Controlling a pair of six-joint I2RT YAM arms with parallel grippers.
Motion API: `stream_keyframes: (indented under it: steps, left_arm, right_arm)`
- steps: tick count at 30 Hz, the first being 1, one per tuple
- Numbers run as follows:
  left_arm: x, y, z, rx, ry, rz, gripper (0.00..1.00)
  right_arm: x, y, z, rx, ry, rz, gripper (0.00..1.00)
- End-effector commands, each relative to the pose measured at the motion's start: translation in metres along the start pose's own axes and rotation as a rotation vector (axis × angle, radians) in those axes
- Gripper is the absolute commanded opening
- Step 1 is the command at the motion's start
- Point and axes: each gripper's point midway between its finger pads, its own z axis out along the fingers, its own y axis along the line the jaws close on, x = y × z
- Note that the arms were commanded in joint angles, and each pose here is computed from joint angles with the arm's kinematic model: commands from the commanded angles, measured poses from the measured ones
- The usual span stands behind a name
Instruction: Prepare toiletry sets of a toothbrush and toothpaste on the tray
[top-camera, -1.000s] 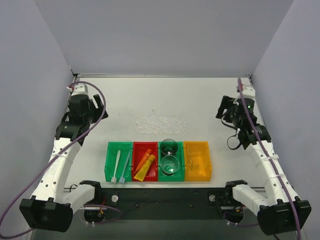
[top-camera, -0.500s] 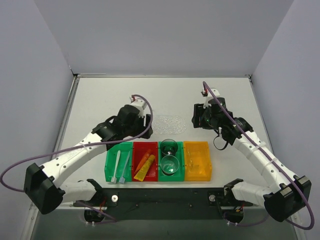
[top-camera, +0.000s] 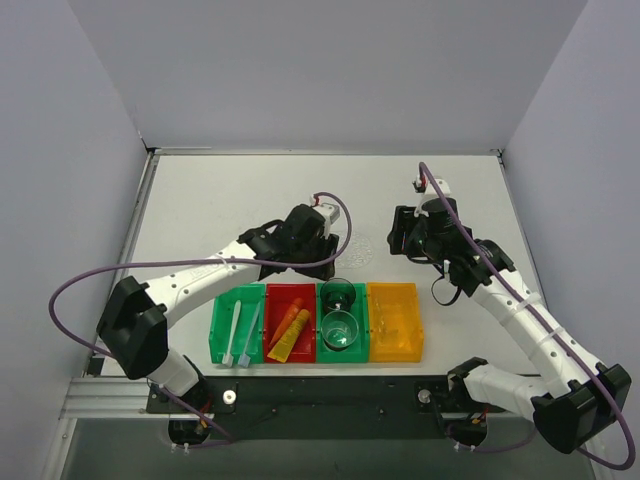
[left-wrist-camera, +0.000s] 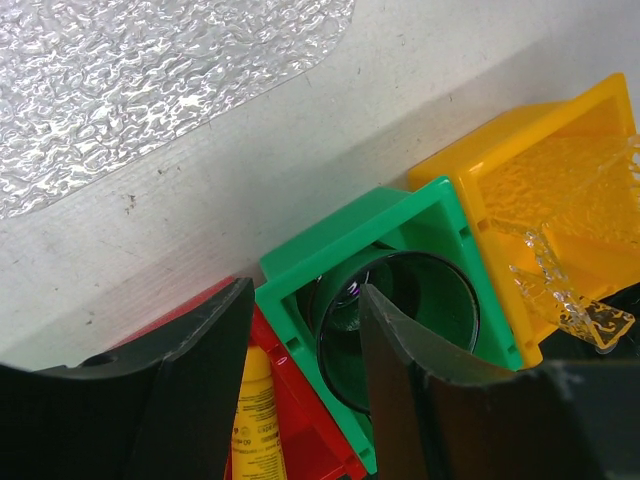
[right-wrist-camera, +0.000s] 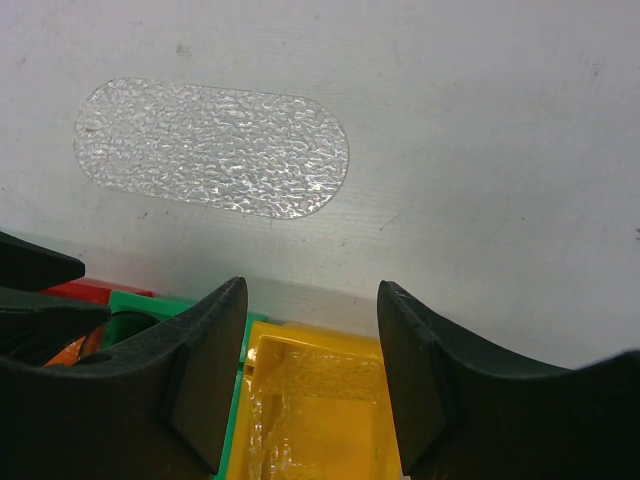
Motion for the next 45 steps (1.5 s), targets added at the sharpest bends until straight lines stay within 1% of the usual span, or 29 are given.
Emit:
stream_keyframes:
  steps: [1, 5, 8, 17, 21, 26, 28, 30, 33, 34, 35, 36, 38, 39, 40, 45]
  left_arm:
    - [-0.012, -0.012, -0.008, 0.023, -0.013, 0.014, 0.56]
    - [-0.001, -0.011, -0.005, 0.003, 0.04, 0.015, 0.52]
    - [0.007, -0.011, -0.003, -0.009, 0.072, 0.023, 0.51]
    - [0.014, -0.013, -0.008, -0.007, 0.08, 0.016, 0.51]
    - [0.022, -0.014, -0.005, 0.012, 0.113, 0.013, 0.5]
    - [0.029, -0.016, -0.001, 0.02, 0.164, 0.02, 0.39]
    - [0.029, -0.016, -0.001, 0.018, 0.168, 0.021, 0.39]
    - [0.027, -0.018, -0.001, 0.021, 0.165, 0.021, 0.34]
    - [0.029, -0.017, -0.001, 0.021, 0.169, 0.023, 0.31]
    - [0.029, -0.017, 0.0, 0.018, 0.172, 0.021, 0.29]
    - [0.029, -0.018, -0.001, 0.022, 0.172, 0.024, 0.25]
    - [0.029, -0.018, -0.001, 0.024, 0.173, 0.024, 0.18]
    - [0.027, -0.021, -0.005, 0.043, 0.166, 0.034, 0.1]
    - [0.024, -0.023, -0.007, 0.05, 0.157, 0.037, 0.03]
    - [0.021, -0.024, -0.01, 0.056, 0.15, 0.042, 0.0]
    - [0.002, -0.036, -0.031, 0.099, 0.105, 0.071, 0.0]
  right_arm:
    - [-0.006, -0.003, -0.007, 0.021, -0.028, 0.008, 0.5]
    - [-0.005, -0.002, -0.006, 0.018, -0.023, 0.005, 0.5]
    - [-0.006, -0.002, -0.006, 0.015, -0.024, 0.003, 0.5]
    - [-0.001, -0.003, -0.007, 0.015, -0.019, 0.006, 0.5]
    - [0.003, -0.004, -0.007, 0.018, -0.014, 0.011, 0.5]
    - [0.002, -0.005, -0.008, 0.019, -0.019, 0.013, 0.5]
    - [0.002, -0.005, -0.008, 0.019, -0.021, 0.012, 0.5]
    - [0.002, -0.005, -0.009, 0.018, -0.022, 0.013, 0.5]
    - [0.002, -0.005, -0.01, 0.019, -0.024, 0.017, 0.5]
    - [0.003, -0.006, -0.01, 0.021, -0.023, 0.015, 0.5]
    - [0.001, -0.006, -0.01, 0.024, -0.029, 0.017, 0.5]
    - [0.001, -0.006, -0.011, 0.021, -0.029, 0.018, 0.5]
    - [0.0, -0.006, -0.012, 0.023, -0.031, 0.017, 0.5]
    - [-0.002, -0.006, -0.013, 0.022, -0.036, 0.017, 0.5]
    - [-0.002, -0.006, -0.014, 0.022, -0.036, 0.016, 0.5]
    - [-0.01, -0.005, -0.02, 0.025, -0.037, 0.01, 0.51]
